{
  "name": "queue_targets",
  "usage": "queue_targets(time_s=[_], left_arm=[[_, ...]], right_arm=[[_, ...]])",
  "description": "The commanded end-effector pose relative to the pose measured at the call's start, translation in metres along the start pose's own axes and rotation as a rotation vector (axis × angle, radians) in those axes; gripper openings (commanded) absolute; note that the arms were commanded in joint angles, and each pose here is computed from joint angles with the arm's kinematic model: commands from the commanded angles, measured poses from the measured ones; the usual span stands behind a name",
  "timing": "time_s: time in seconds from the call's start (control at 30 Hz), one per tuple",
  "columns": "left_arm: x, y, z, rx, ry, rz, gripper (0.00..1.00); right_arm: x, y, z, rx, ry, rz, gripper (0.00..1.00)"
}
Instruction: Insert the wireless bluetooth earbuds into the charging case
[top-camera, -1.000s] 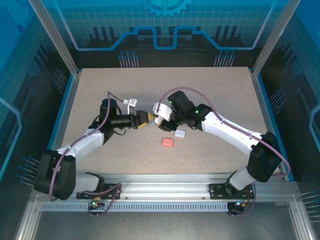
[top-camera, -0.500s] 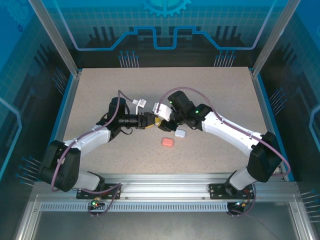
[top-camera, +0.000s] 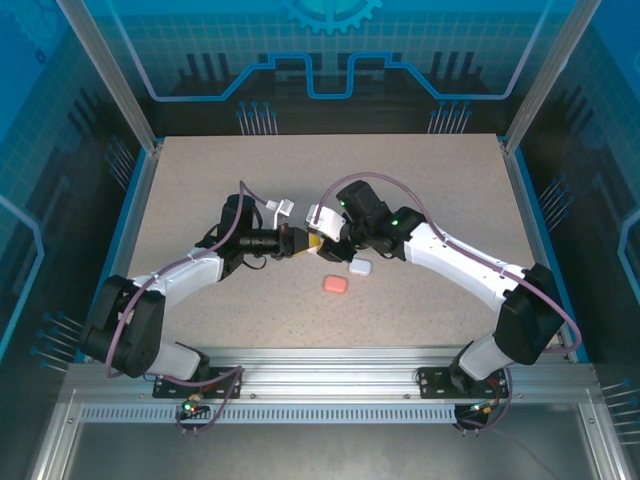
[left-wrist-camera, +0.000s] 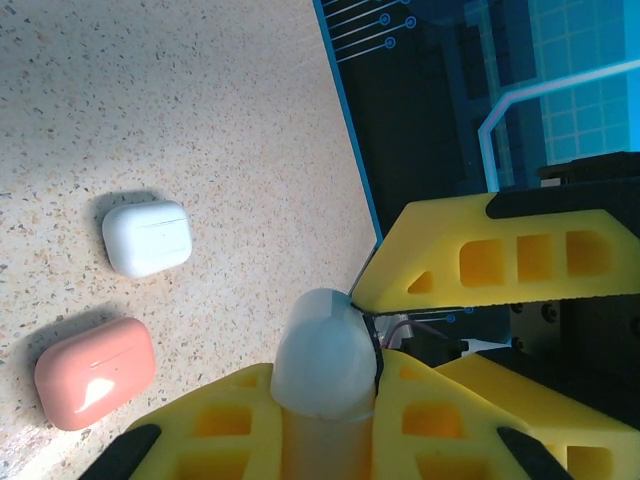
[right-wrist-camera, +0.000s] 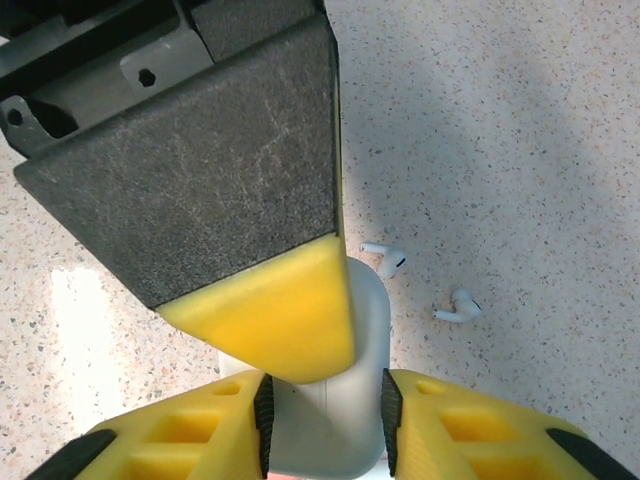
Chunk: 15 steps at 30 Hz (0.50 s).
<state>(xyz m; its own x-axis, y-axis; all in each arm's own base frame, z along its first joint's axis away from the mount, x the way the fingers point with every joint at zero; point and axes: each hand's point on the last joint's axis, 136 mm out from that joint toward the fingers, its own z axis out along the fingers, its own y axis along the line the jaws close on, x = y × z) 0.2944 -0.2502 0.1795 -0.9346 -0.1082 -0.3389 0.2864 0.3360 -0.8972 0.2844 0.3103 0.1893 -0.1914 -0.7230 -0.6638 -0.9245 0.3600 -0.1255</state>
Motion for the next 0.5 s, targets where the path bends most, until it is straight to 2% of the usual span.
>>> queue_targets(time_s=[0.0,0.07,0.17,0.27,0.37,0.47], left_arm=[[-0.002,-0.035,-0.003,0.058,0.006,0.131,0.13],[-0.004,-0.037,-0.006,0.049,-0.015,0.166,0.12],[-0.008,-0.045,-0.013,0.037,-0.065,0.238,0.1],[-0.012,-0.058,-0.021,0.052,-0.126,0.345,0.09],[-0.011,-0.073,-0.028,0.05,-0.178,0.484,0.09],[-0.007,-0.094,-0.032,0.071,-0.204,0.635,0.09]], right_arm=[[-0.011,-0.008,-0.023,0.013,-0.067,0.036,0.39],[-0.011,-0.013,-0.039,0.008,-0.105,0.079,0.43],[-0.011,-0.015,-0.065,-0.059,-0.199,0.167,0.59],[-0.013,-0.004,-0.086,-0.194,-0.32,0.23,0.72],[-0.017,0.012,-0.097,-0.321,-0.376,0.237,0.78],[-0.025,0.026,-0.105,-0.434,-0.399,0.225,0.77]])
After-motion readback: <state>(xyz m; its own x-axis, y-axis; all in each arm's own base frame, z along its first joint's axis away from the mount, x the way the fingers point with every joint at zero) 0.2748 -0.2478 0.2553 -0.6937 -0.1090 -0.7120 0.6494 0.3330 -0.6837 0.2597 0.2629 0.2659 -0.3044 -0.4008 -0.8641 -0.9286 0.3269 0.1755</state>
